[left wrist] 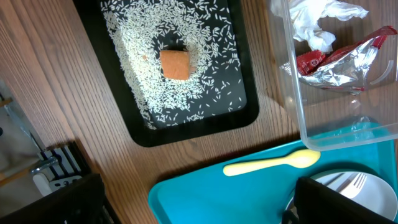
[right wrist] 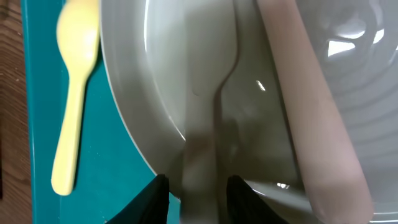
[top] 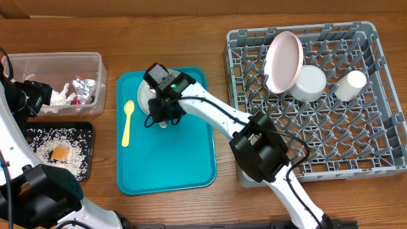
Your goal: Sort waste into correct bins and load items into the dishwasher rack
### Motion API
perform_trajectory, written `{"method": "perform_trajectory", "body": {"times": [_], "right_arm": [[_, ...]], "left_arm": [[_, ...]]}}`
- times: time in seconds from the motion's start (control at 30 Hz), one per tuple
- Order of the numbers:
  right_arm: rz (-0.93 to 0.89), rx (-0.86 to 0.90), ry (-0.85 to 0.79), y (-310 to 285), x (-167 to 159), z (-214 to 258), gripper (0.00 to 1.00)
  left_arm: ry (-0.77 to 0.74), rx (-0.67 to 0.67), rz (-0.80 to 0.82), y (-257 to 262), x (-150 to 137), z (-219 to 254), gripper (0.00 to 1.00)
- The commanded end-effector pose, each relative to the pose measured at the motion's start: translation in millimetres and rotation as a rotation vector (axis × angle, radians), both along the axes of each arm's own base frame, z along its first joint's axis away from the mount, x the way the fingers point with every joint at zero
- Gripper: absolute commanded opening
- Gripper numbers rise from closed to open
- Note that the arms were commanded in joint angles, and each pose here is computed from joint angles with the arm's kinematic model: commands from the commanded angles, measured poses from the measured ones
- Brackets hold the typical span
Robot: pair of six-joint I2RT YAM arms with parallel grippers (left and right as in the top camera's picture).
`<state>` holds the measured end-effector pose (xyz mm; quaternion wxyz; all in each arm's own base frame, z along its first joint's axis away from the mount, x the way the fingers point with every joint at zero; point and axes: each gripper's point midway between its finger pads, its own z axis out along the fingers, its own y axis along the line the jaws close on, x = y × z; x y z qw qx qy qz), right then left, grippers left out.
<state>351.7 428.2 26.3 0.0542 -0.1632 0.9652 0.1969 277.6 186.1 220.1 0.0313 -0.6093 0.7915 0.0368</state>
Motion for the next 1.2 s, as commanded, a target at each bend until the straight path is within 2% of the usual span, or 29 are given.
{"method": "perform_trajectory", "body": {"times": [0.0,0.07,0.43,0.7,0.87,1.03,1.17], "right_arm": [[0.005,-0.010,-0.002,0,0,-9,0.33],[0.005,-0.006,-0.006,1,1,-8,0.26],[0.001,0.014,0.009,0,3,-7,0.07],[-0.001,0.019,0.007,0,5,-4,0.04],[-0.005,0.031,-0.006,1,10,14,0.04],[-0.034,0.045,-0.030,-10,21,51,0.04],[-0.116,0.012,-0.103,-46,45,93,0.04]], "left_arm": [[0.001,0.013,0.012,0,-2,2,1.00],[0.001,0.013,0.012,1,-2,2,1.00],[0.001,0.013,0.012,1,-2,2,1.00],[0.001,0.013,0.012,0,-2,2,1.00],[0.001,0.013,0.012,0,-2,2,1.00],[0.001,0.013,0.012,1,-2,2,1.00],[0.001,0.013,0.012,0,-2,2,1.00]]}}
